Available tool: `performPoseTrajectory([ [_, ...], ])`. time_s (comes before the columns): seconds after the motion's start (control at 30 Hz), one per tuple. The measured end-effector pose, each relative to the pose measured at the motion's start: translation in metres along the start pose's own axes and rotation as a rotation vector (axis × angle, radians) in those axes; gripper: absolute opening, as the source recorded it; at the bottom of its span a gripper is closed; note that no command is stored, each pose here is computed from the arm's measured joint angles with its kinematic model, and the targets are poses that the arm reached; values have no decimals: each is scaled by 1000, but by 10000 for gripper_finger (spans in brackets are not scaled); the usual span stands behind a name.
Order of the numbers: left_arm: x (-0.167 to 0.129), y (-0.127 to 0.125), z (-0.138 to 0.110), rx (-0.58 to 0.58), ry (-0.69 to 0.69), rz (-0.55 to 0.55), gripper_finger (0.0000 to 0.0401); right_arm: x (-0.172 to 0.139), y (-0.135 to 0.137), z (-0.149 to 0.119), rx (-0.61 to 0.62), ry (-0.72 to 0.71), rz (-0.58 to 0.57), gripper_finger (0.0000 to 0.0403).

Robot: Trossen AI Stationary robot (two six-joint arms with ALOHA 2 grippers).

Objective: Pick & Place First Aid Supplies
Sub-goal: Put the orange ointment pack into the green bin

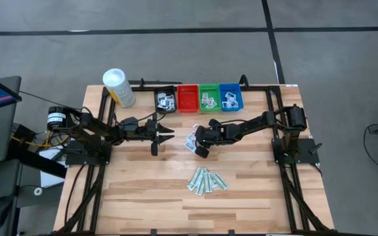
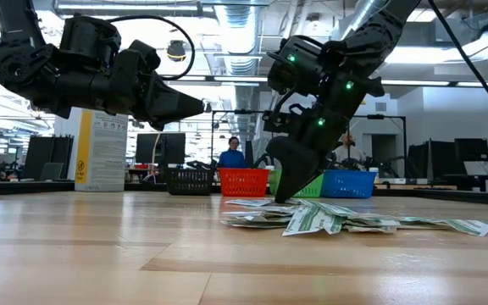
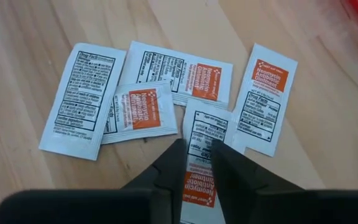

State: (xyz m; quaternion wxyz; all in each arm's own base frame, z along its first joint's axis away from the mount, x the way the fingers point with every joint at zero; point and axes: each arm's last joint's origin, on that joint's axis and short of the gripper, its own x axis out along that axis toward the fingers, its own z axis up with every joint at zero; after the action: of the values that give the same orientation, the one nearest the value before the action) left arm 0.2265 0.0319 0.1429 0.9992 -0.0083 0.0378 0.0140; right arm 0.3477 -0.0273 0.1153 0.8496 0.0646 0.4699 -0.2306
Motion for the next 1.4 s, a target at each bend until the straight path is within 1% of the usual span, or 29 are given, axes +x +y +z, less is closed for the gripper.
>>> performPoseTrajectory([
  [0.27, 0, 0, 0, 0, 0, 0, 102, -3, -1, 3, -3, 9, -7, 69],
  [0.5, 0, 0, 0, 0, 0, 1, 102, -10, 1, 15, -26, 32, -17, 69],
  [0.73, 0, 0, 0, 0, 0, 0, 102, -15, 3, 27, -45, 22, -12, 69],
  [1.07, 0, 0, 0, 0, 0, 0, 102, -16, 2, 24, -63, 62, -22, 72],
  [1.13, 0, 0, 0, 0, 0, 0, 102, -16, 2, 24, -64, 61, -22, 80],
  [1.23, 0, 0, 0, 0, 0, 0, 102, -16, 2, 24, -65, 59, -21, 104],
  [1.4, 0, 0, 0, 0, 0, 0, 102, -11, 1, 17, -57, 39, -14, 168],
])
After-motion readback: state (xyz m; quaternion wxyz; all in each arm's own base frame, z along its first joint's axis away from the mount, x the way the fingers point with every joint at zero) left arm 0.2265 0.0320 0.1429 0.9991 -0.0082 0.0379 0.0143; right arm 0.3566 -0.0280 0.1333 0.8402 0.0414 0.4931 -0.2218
